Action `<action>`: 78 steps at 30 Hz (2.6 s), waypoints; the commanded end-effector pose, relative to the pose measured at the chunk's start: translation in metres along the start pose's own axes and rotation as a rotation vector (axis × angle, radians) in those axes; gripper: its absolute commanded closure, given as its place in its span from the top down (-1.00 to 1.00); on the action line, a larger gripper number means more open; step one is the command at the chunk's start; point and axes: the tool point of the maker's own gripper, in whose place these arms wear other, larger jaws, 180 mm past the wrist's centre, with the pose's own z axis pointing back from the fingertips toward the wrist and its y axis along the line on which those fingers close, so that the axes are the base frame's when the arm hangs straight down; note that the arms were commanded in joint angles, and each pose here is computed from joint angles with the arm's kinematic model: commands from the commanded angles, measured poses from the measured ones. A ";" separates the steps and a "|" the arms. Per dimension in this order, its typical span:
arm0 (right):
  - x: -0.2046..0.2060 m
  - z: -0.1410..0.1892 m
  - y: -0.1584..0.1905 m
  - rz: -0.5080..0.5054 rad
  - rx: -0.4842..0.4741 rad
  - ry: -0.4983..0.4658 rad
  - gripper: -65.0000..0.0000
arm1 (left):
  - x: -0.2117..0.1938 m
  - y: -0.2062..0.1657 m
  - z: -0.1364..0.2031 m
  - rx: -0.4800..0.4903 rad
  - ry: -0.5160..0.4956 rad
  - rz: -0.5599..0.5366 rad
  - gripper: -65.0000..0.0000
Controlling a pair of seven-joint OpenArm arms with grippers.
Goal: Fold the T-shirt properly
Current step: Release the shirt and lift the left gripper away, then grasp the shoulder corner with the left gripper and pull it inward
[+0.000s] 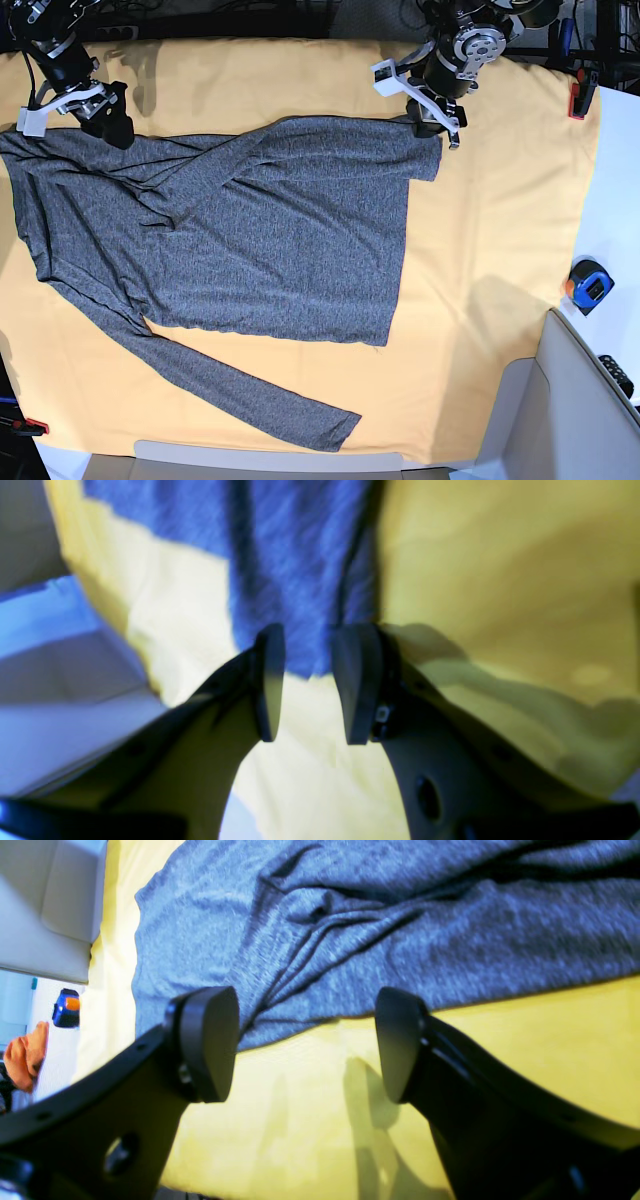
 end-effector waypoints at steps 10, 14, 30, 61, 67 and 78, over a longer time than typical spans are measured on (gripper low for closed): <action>0.010 0.003 0.005 0.023 0.016 -0.033 0.30 | -0.009 0.004 -0.001 0.023 0.022 -0.023 -0.39; 0.010 0.003 0.005 0.023 0.016 -0.033 0.30 | -0.009 -0.003 -0.002 0.005 0.022 -0.031 -0.39; 0.010 0.003 0.005 0.023 0.016 -0.033 0.30 | -0.017 -0.047 -0.011 -0.101 0.048 -0.081 -0.56; 0.010 0.002 0.004 0.020 0.014 -0.031 0.30 | -0.008 0.054 -0.005 0.141 0.049 -0.026 -1.00; 0.009 0.002 0.004 0.017 0.015 -0.033 0.30 | -0.004 0.066 -0.008 0.172 0.035 -0.023 -1.00; 0.009 0.002 0.004 0.017 0.014 -0.033 0.30 | 0.031 0.114 -0.018 0.285 -0.031 0.047 -1.00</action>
